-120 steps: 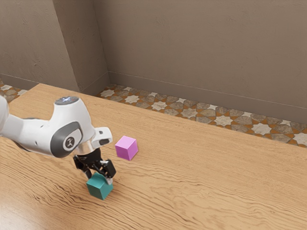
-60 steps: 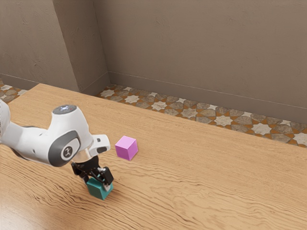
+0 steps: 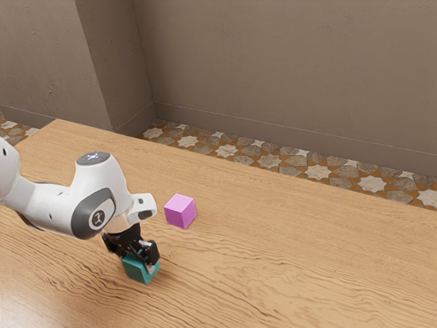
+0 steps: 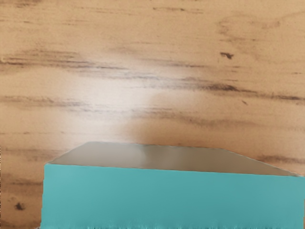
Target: Pick up the blue block with one arm, and put the blue block on the pink block with one arm
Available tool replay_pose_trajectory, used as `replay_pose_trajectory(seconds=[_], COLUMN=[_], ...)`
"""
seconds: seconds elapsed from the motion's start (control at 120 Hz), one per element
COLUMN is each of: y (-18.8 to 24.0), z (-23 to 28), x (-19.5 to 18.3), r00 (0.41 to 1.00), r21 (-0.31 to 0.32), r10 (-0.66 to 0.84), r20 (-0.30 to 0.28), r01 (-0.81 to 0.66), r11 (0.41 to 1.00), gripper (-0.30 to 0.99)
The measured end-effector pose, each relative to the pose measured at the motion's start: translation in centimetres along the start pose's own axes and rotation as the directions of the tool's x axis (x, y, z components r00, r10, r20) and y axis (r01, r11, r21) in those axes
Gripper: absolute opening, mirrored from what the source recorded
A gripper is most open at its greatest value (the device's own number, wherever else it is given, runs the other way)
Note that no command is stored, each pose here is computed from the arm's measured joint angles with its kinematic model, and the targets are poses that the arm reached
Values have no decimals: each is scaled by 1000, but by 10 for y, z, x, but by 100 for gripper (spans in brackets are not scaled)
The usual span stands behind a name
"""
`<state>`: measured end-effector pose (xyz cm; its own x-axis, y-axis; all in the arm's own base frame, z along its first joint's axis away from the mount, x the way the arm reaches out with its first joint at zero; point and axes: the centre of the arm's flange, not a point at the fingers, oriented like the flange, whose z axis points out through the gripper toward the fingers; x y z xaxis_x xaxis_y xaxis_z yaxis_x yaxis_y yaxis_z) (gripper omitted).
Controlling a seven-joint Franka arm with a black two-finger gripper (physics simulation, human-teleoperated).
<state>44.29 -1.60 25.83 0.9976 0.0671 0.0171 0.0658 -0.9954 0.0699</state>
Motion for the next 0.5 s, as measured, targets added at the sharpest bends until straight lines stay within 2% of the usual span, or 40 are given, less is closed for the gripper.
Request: replay_pose_trajectory(seconds=[0.083,0.133,0.25,0.325,0.408,0.5], y=[0,1,7,6,-11,-10], z=[-2,-12,-38,-66,-77,-78], x=[2,13,69,130,170,192], r00=[1000,999,994,989,990,991], r21=[6,15,58,85,106,118], r10=[1,16,67,80,65,79], r20=[-6,-29,-83,-125,-126,-104], r01=[-1,-15,-62,-69,-52,-67], r11=[1000,1000,996,994,993,991], gripper=[40,36,33,33,34,35])
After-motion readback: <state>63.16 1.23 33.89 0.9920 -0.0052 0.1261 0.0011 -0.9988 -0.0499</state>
